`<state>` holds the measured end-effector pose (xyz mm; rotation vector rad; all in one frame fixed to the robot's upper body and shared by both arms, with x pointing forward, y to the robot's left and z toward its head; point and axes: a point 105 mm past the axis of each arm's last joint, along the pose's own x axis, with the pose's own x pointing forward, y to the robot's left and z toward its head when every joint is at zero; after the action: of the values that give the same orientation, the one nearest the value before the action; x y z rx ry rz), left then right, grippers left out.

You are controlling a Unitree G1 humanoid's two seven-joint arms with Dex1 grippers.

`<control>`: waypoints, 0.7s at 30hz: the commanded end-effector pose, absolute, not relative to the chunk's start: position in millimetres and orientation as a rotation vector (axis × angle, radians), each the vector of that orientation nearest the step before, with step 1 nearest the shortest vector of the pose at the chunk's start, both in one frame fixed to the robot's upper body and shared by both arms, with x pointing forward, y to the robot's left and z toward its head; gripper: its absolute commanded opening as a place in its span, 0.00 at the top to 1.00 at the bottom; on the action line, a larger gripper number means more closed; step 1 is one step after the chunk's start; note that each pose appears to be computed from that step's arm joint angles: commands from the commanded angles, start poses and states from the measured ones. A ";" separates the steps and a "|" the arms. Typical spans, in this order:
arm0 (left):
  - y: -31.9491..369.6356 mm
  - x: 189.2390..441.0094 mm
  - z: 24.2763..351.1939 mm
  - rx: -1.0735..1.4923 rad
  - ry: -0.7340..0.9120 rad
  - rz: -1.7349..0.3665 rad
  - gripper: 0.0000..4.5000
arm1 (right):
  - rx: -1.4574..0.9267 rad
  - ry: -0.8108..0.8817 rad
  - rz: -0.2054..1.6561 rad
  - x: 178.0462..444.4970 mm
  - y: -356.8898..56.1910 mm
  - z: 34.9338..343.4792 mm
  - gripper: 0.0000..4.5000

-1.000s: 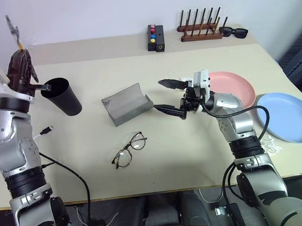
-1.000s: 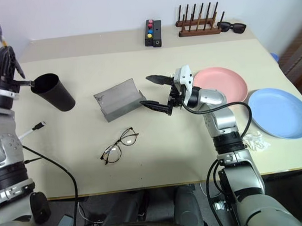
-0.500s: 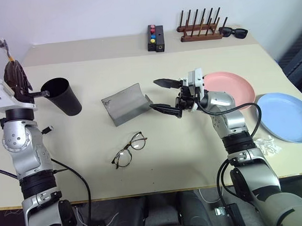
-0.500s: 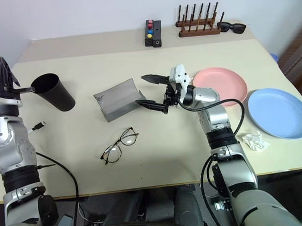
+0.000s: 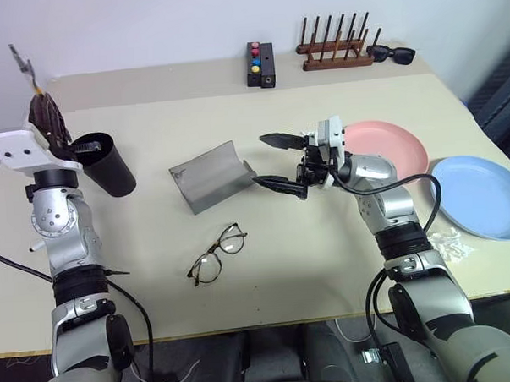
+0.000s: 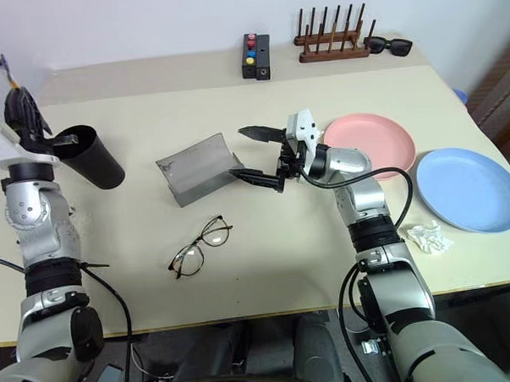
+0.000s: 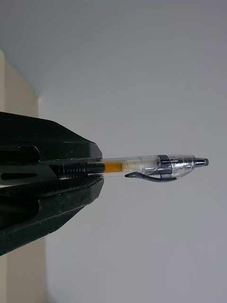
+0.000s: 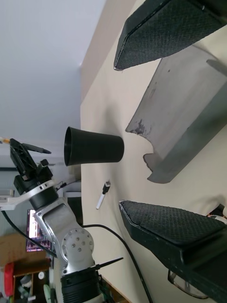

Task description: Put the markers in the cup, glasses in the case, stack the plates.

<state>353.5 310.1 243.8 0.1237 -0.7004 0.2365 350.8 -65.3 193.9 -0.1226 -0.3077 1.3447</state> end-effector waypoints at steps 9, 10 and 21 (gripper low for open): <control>309.4 350.7 256.0 0.140 -0.750 0.241 0.95 | -0.145 -0.387 1.325 348.9 -66.9 212.3 0.00; 309.5 350.6 255.6 0.139 -0.749 0.241 0.95 | -0.145 -0.387 1.325 348.8 -66.7 212.4 0.00; 308.9 352.1 248.2 0.121 -0.729 0.232 0.38 | -0.147 -0.390 1.322 347.7 -66.6 213.3 0.00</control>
<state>356.9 307.2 238.5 0.1211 -0.6846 0.2256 350.9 -65.1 198.5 -0.1298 -0.3257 1.3279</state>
